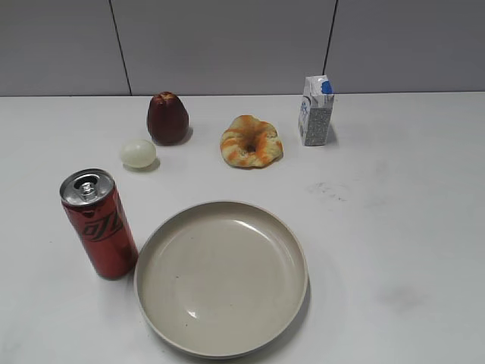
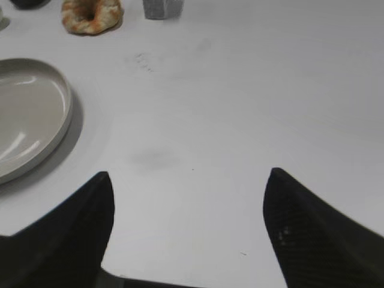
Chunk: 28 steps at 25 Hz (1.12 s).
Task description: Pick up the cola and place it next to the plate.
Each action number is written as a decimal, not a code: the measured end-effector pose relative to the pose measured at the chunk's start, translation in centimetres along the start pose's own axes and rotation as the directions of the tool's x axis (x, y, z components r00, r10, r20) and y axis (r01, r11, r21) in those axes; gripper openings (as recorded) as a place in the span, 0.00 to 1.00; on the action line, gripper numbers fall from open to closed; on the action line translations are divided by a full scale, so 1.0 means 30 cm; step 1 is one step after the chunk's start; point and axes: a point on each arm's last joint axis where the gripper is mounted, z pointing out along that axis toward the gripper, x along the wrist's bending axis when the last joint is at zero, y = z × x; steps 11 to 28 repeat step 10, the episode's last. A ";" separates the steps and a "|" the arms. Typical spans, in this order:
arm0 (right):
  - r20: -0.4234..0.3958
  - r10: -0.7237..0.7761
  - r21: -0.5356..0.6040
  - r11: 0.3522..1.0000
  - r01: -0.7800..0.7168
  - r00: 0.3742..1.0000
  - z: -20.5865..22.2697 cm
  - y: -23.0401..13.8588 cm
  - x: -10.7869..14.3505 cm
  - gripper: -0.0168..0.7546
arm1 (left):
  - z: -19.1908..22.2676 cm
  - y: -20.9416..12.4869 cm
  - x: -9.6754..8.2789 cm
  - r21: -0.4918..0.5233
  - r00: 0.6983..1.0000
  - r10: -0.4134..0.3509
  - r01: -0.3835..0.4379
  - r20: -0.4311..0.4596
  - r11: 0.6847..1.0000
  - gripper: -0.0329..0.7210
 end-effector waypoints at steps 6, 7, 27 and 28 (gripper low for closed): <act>0.084 0.044 -0.040 0.998 -0.041 0.996 -0.010 -0.006 0.002 0.78 | 0.000 0.000 0.000 0.000 1.000 0.000 0.000 0.000 1.000 0.36; 0.084 0.044 -0.041 0.998 -0.041 0.995 -0.010 -0.006 0.002 0.78 | 0.000 0.000 0.000 0.000 1.000 0.000 0.000 0.000 1.000 0.36; 0.086 0.045 -0.041 0.998 -0.042 0.995 -0.010 -0.006 0.002 0.78 | 0.000 0.000 0.000 0.000 1.000 0.000 0.000 0.001 1.000 0.36; 0.086 0.045 -0.041 0.998 -0.042 0.995 -0.010 -0.006 0.002 0.78 | 0.000 0.000 0.000 0.000 1.000 0.000 0.000 0.001 1.000 0.36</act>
